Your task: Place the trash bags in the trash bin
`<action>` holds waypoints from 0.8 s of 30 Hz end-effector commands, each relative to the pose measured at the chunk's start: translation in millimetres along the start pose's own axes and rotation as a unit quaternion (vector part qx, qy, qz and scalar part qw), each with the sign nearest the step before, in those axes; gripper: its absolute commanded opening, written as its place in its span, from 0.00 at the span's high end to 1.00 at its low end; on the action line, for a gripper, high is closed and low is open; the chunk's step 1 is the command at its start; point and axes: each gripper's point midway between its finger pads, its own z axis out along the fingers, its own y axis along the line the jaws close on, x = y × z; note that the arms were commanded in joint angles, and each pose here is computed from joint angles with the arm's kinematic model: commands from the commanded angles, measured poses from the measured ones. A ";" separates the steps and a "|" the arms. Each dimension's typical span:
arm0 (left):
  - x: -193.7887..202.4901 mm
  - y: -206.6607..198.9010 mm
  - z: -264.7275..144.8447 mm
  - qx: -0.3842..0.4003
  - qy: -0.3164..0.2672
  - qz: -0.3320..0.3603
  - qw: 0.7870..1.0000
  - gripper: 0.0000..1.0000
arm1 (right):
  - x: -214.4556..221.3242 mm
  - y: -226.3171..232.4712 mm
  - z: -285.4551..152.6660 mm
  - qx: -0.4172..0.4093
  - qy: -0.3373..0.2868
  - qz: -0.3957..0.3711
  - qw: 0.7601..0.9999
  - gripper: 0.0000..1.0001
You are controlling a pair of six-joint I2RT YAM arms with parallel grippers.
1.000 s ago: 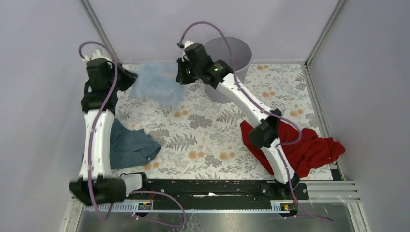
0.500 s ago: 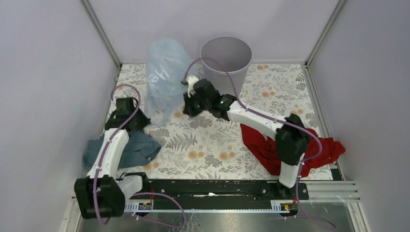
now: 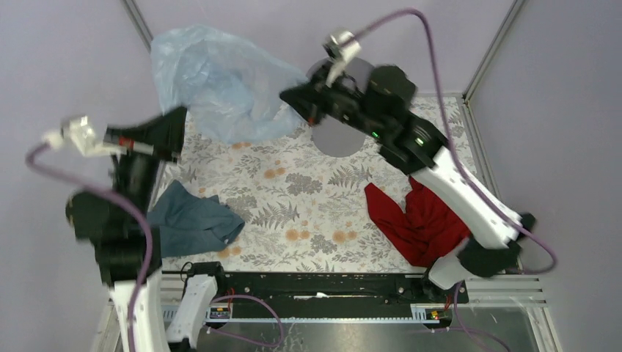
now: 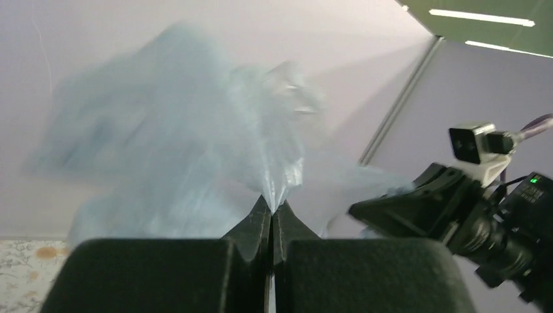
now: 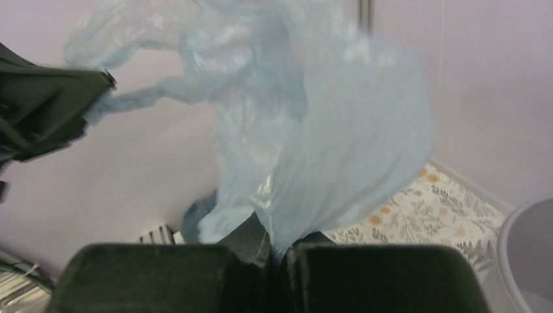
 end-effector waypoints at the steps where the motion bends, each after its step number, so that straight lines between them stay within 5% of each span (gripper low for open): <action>1: 87.6 70.5 -36.3 -0.096 0.058 -0.038 0.993 1.00 | 81.0 -4.9 -7.3 -0.013 0.025 0.013 1.000 1.00; 3: 153.3 150.1 -72.9 -0.263 0.133 -0.049 0.954 1.00 | 150.0 -21.5 -1.7 0.008 0.089 0.044 0.995 1.00; 7: 227.7 242.9 -156.3 -0.496 0.259 -0.018 0.829 1.00 | 283.8 -29.7 2.5 -0.002 0.235 0.106 0.966 1.00; 8: 228.0 240.7 -151.5 -0.486 0.270 -0.016 0.831 1.00 | 299.1 -31.7 3.0 0.005 0.250 0.120 0.961 1.00; 10: 213.7 215.1 -116.3 -0.415 0.247 -0.042 0.875 1.00 | 298.6 -37.1 10.8 0.027 0.255 0.132 0.958 1.00; 12: 177.5 162.4 -64.3 -0.284 0.198 -0.072 0.935 1.00 | 252.5 -31.3 27.9 0.022 0.221 0.126 0.967 1.00; 15: 100.9 75.6 -3.4 -0.103 0.123 -0.091 0.983 1.00 | 163.8 -11.7 41.4 -0.003 0.160 0.096 0.982 1.00; 20: 18.0 -23.7 8.2 0.080 0.040 -0.084 0.992 1.00 | 51.7 27.4 16.4 -0.053 0.067 0.044 0.995 1.00; 24: 56.7 52.4 -24.8 -0.078 -0.005 -0.117 0.990 1.00 | 65.1 21.2 -7.7 -0.047 0.034 0.032 0.998 1.00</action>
